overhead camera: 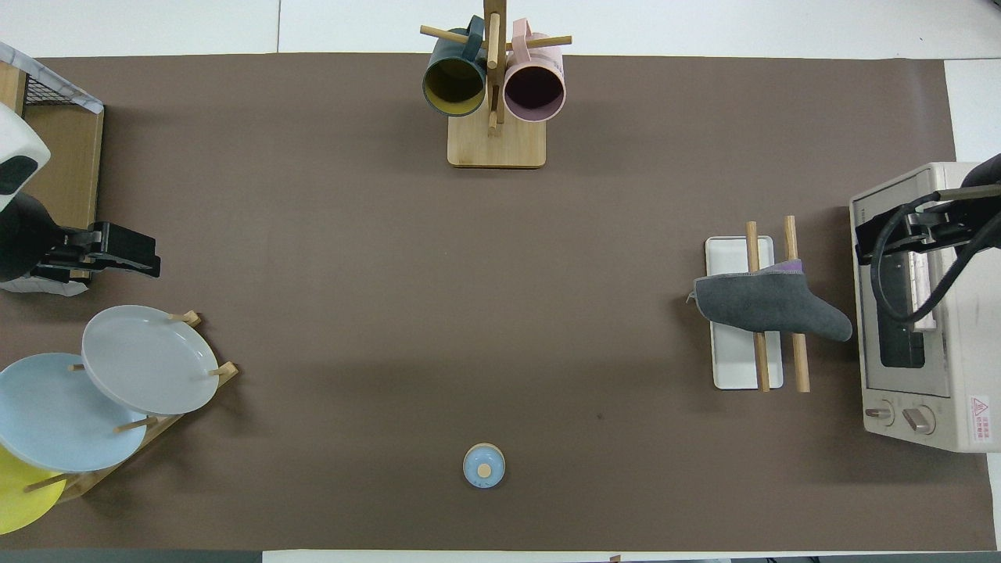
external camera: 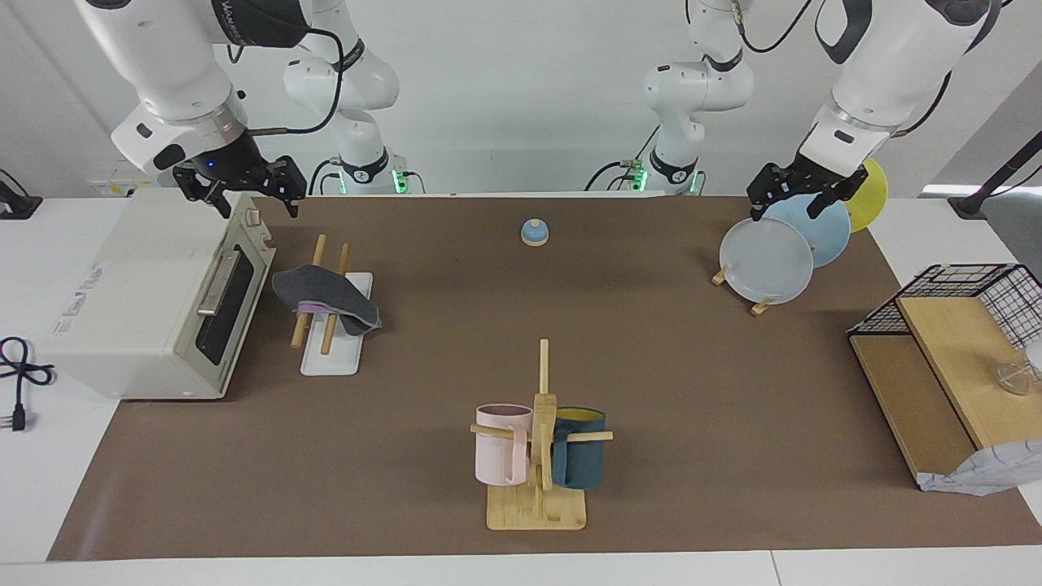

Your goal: Fold towel and hang on rack

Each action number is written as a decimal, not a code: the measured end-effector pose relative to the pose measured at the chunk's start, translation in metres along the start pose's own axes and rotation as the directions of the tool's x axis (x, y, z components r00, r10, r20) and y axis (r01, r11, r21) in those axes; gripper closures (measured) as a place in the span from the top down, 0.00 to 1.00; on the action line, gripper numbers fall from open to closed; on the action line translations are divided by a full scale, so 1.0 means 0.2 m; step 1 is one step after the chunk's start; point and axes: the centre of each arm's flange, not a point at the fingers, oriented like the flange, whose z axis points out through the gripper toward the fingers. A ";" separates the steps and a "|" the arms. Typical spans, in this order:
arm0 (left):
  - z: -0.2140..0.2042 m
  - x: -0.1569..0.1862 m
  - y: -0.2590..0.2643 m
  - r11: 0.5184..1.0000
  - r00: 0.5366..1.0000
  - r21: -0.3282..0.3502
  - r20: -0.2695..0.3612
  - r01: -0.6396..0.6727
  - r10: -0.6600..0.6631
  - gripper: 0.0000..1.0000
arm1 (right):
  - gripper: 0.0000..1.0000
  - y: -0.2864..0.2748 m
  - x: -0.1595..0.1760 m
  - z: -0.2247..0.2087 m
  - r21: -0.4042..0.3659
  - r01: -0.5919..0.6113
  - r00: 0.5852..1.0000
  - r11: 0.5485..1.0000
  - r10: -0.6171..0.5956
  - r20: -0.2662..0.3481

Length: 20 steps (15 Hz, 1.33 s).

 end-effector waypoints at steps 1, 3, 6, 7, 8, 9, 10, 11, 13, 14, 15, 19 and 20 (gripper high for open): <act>0.00 0.00 0.00 1.000 1.000 0.000 0.000 0.001 -0.001 1.00 | 1.00 0.00 -0.01 0.00 0.000 0.001 1.000 1.000 -0.001 0.003; 0.00 0.00 -0.01 1.000 1.000 0.000 0.000 0.004 -0.004 1.00 | 1.00 -0.01 -0.03 0.00 -0.002 0.003 1.000 1.000 -0.003 0.020; 0.00 0.00 -0.02 1.000 1.000 -0.001 0.000 0.007 -0.007 1.00 | 1.00 0.00 -0.04 -0.01 -0.003 -0.010 1.000 1.000 0.010 0.000; 0.00 0.00 -0.02 1.000 1.000 -0.001 0.000 0.008 -0.008 1.00 | 1.00 0.03 -0.04 -0.01 -0.001 -0.021 1.000 1.000 0.021 -0.011; 0.00 0.00 -0.02 1.000 1.000 0.000 0.000 0.009 -0.009 1.00 | 1.00 0.05 -0.03 -0.01 0.006 -0.033 0.999 0.999 0.033 -0.018; 0.00 0.00 -0.02 1.000 1.000 0.000 0.000 0.009 -0.009 1.00 | 1.00 0.06 -0.03 -0.01 0.020 -0.049 0.999 0.999 0.049 -0.020; 0.00 0.00 -0.02 1.000 1.000 0.000 0.000 0.009 -0.009 1.00 | 1.00 0.07 -0.03 -0.01 0.036 -0.065 0.998 0.997 0.065 -0.018; 0.00 0.00 -0.02 1.000 1.000 0.000 0.000 0.009 -0.009 1.00 | 1.00 0.08 -0.03 -0.01 0.043 -0.073 0.997 0.996 0.074 -0.017; 0.00 0.00 -0.03 1.000 1.000 0.000 0.000 0.009 -0.009 1.00 | 1.00 0.09 -0.03 -0.01 0.047 -0.077 0.997 0.996 0.078 -0.016; 0.00 0.00 -0.03 1.000 1.000 0.000 0.000 0.009 -0.009 1.00 | 1.00 0.09 -0.03 -0.01 0.048 -0.077 0.997 0.996 0.078 -0.016; 0.00 0.00 -0.03 1.000 1.000 0.000 0.000 0.009 -0.009 1.00 | 1.00 0.09 -0.03 -0.01 0.047 -0.076 0.997 0.996 0.077 -0.016; 0.00 0.00 -0.03 1.000 1.000 0.000 0.000 0.009 -0.009 1.00 | 1.00 0.07 -0.03 -0.01 0.047 -0.072 0.997 0.996 0.073 -0.016; 0.00 0.00 -0.03 1.000 1.000 0.000 0.000 0.009 -0.009 1.00 | 1.00 0.07 -0.03 -0.01 0.047 -0.073 0.997 0.996 0.074 -0.017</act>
